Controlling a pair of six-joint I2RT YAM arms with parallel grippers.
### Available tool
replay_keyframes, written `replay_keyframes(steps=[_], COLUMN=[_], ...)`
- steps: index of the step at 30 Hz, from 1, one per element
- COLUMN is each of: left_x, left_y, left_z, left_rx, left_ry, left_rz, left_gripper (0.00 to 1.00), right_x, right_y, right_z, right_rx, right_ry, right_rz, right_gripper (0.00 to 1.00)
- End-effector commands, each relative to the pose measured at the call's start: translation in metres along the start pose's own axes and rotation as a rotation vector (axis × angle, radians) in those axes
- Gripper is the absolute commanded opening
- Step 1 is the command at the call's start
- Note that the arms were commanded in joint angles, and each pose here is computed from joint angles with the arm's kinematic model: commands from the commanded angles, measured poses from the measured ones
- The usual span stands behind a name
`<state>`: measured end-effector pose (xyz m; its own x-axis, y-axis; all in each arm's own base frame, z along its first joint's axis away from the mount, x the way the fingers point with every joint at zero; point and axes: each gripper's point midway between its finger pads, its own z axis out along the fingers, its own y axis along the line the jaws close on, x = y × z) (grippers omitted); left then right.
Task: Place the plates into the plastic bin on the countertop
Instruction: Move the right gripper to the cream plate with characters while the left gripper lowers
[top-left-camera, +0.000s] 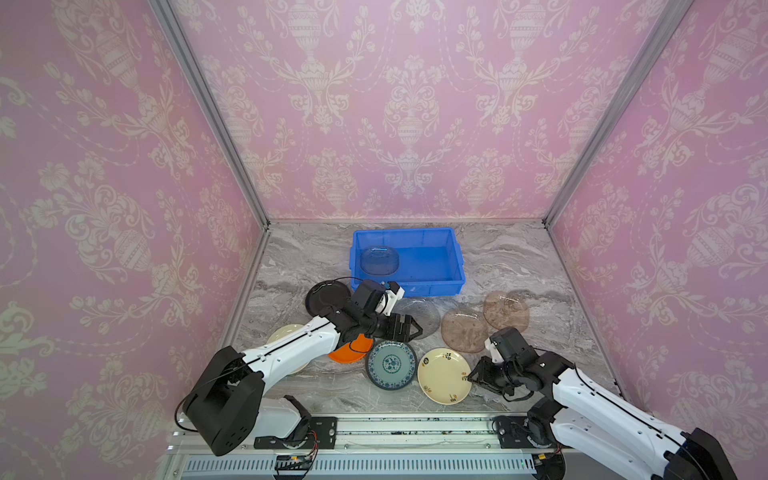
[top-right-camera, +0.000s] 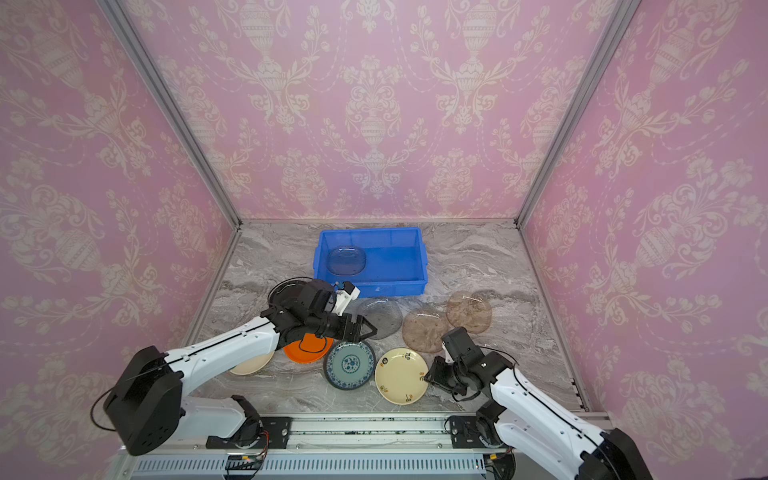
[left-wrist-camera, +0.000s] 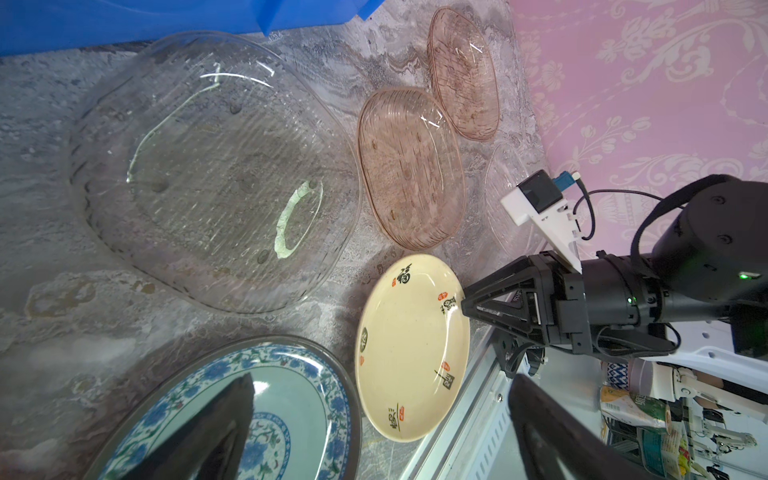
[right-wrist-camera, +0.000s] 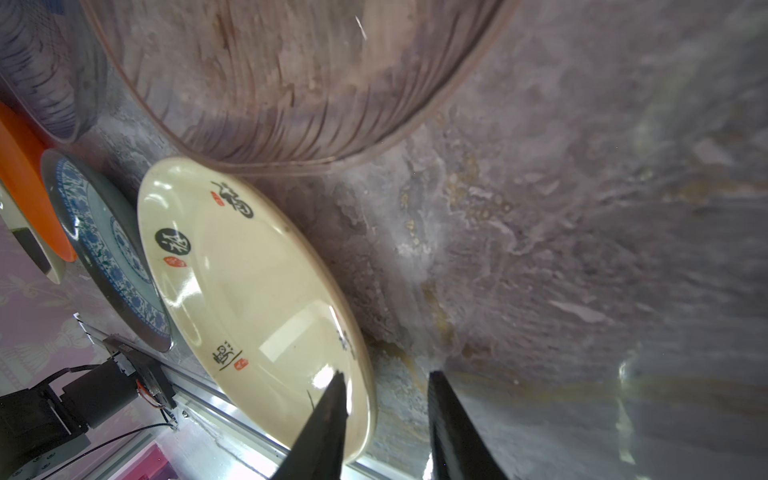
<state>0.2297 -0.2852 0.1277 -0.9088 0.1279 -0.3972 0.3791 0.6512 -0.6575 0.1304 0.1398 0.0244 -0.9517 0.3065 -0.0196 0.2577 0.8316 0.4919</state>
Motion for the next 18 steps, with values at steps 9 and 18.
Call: replay_keyframes(steps=[9, 18], left_x=[0.004, 0.004], left_y=[0.003, 0.005], left_z=[0.009, 0.01], left_rx=[0.009, -0.003], left_ry=[0.016, 0.021], left_rz=[-0.017, -0.016], left_gripper=[0.97, 0.96], right_x=[-0.001, 0.004], right_y=[0.006, 0.001], right_z=[0.012, 0.014], right_rx=[-0.047, -0.032], right_ry=[0.008, 0.031], right_rz=[-0.001, -0.008], right_gripper=[0.26, 0.1])
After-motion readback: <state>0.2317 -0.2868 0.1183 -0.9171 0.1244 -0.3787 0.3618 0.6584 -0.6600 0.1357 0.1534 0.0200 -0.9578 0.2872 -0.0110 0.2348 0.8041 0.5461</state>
